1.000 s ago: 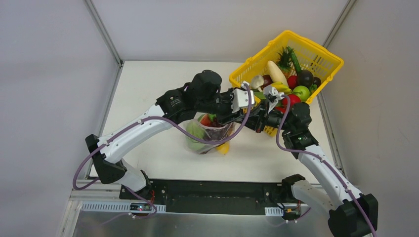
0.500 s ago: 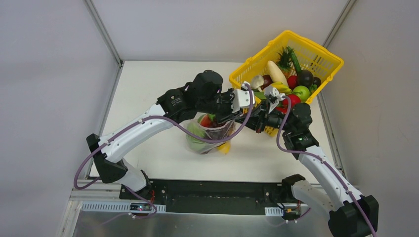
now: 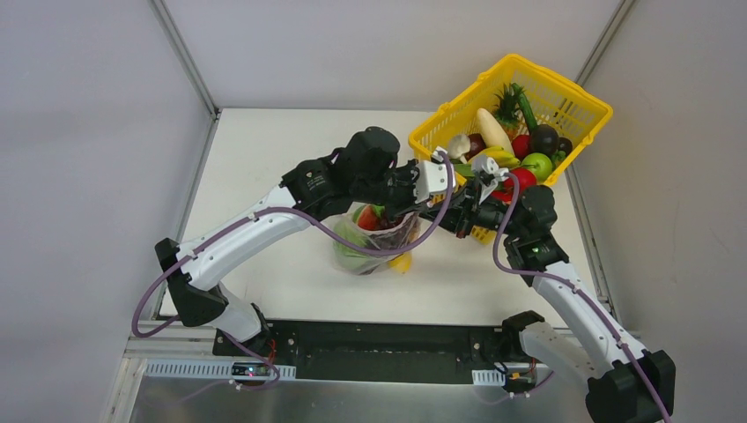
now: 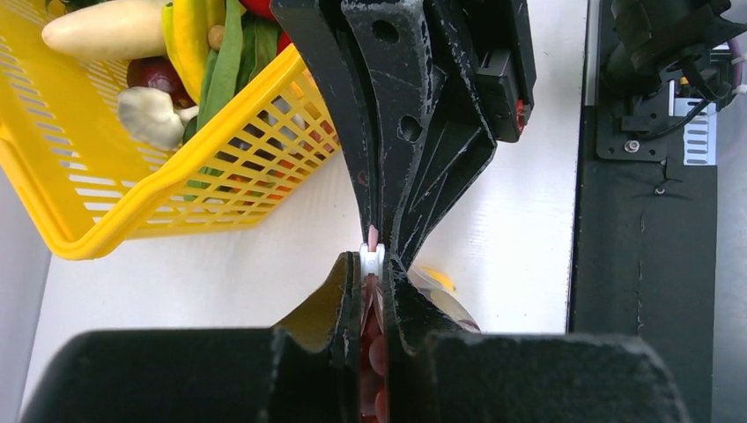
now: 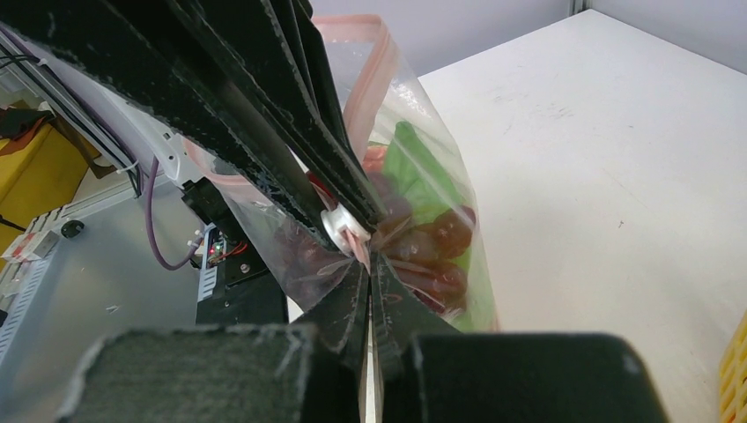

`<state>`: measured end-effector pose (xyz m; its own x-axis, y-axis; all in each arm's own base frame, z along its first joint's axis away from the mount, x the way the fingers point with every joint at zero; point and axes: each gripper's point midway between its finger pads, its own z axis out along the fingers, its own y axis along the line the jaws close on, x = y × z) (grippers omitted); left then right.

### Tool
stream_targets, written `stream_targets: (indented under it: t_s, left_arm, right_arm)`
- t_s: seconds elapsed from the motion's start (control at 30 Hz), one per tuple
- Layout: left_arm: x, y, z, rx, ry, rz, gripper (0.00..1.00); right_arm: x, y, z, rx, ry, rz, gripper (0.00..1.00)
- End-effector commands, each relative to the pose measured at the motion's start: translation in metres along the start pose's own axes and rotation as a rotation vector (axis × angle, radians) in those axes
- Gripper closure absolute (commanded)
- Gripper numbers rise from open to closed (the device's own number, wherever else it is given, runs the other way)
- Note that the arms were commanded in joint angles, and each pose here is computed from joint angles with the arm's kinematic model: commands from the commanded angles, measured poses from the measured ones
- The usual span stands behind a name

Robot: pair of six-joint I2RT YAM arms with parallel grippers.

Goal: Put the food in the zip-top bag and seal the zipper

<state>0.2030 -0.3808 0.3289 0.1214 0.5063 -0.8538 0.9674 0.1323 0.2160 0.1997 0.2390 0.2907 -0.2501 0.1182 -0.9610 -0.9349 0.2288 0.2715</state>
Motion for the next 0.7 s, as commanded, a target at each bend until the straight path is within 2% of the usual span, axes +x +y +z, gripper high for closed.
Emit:
stream_targets:
  t_s: [0.0,0.23,0.4,0.43,0.57,0.67]
  left_arm:
    - [-0.005,0.002,-0.015,-0.031,0.003,0.029,1.00]
    - [0.004,0.005,-0.030,-0.078,0.013,0.051,1.00]
    - [-0.004,-0.001,-0.031,-0.058,-0.041,0.057,1.00]
    - [-0.008,-0.002,-0.030,-0.046,-0.056,0.055,1.00]
    - [-0.016,-0.009,-0.023,0.009,-0.084,0.048,1.00]
    - [-0.020,-0.012,-0.021,0.034,-0.089,0.044,1.00]
  right_arm:
    - [-0.021,0.009,-0.001,-0.023,-0.066,-0.108,1.00]
    - [-0.020,0.010,-0.001,-0.028,-0.063,-0.111,1.00]
    - [-0.020,0.020,-0.002,-0.083,-0.057,-0.129,1.00]
    - [-0.020,0.023,-0.002,-0.101,-0.051,-0.135,0.96]
    - [-0.019,0.031,-0.003,-0.144,-0.021,-0.157,0.71]
    - [-0.016,0.029,-0.002,-0.150,0.006,-0.174,0.63]
